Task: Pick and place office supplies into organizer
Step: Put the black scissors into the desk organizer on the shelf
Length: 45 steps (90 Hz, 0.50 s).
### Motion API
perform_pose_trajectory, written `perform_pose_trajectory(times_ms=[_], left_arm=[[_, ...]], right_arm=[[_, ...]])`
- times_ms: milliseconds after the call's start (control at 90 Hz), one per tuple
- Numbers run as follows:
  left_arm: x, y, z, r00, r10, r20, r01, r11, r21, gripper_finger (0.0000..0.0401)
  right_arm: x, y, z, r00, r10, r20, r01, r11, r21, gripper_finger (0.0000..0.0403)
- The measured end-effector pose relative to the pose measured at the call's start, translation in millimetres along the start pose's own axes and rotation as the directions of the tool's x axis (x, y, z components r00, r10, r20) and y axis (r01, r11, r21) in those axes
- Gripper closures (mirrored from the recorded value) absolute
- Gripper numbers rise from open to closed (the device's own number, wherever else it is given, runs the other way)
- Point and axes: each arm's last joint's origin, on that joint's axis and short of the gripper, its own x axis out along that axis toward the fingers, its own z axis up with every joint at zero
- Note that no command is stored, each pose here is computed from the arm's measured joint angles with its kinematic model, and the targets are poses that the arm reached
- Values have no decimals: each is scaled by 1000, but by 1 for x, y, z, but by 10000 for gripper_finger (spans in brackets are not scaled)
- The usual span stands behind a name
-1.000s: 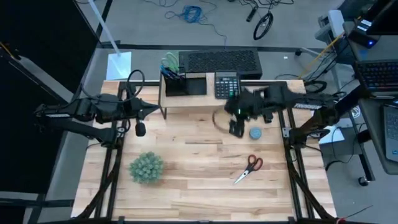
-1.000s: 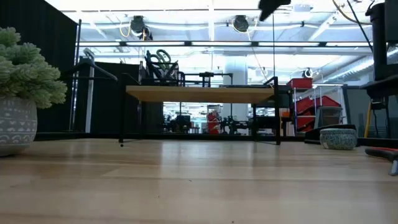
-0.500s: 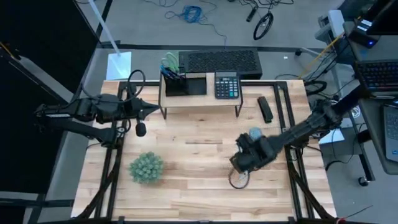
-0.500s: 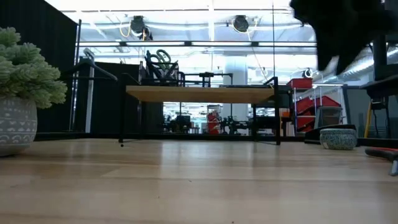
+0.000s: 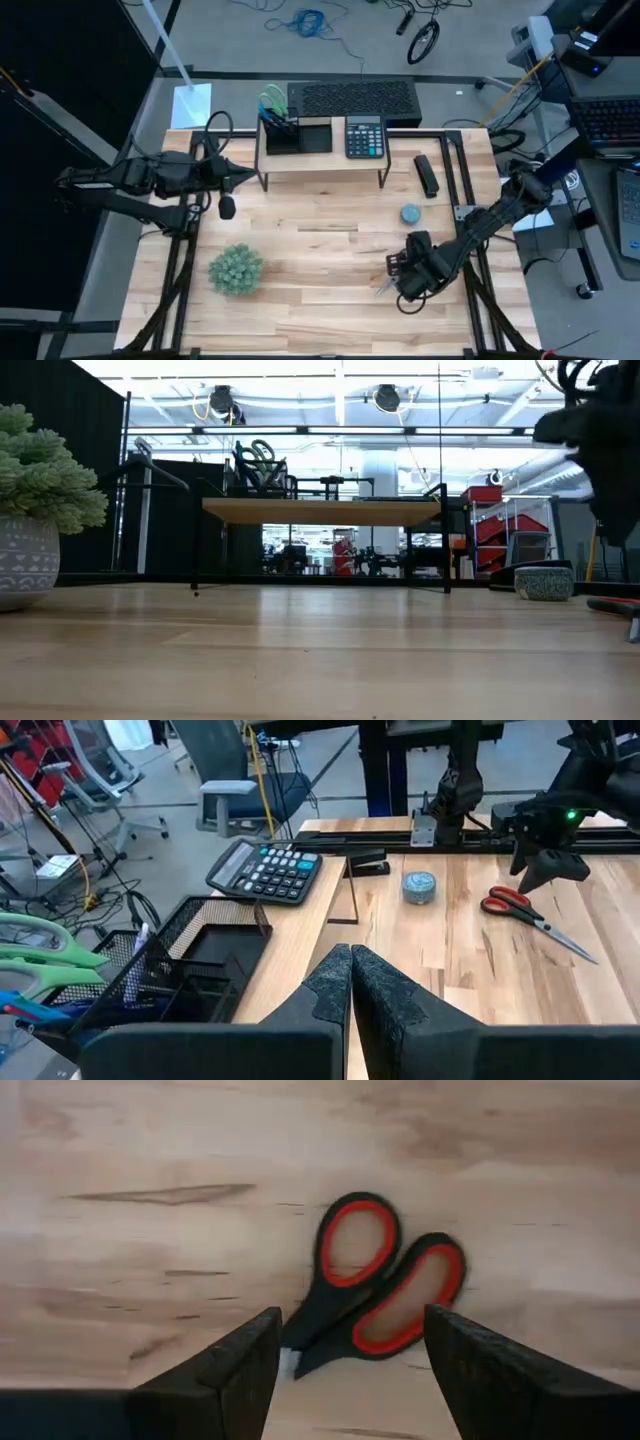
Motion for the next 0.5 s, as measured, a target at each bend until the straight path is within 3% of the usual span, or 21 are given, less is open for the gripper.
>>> perform_pose_trajectory(times_ms=[200,500], left_arm=[[0,0,0,1000,0,-2,0,1000,1,401],[0,0,0,1000,0,-2,0,1000,1,401]], right_arm=[[19,-9,1,1000,-8,0,8,997,76,182],[33,-14,2,1000,-12,-17,14,993,120,223]])
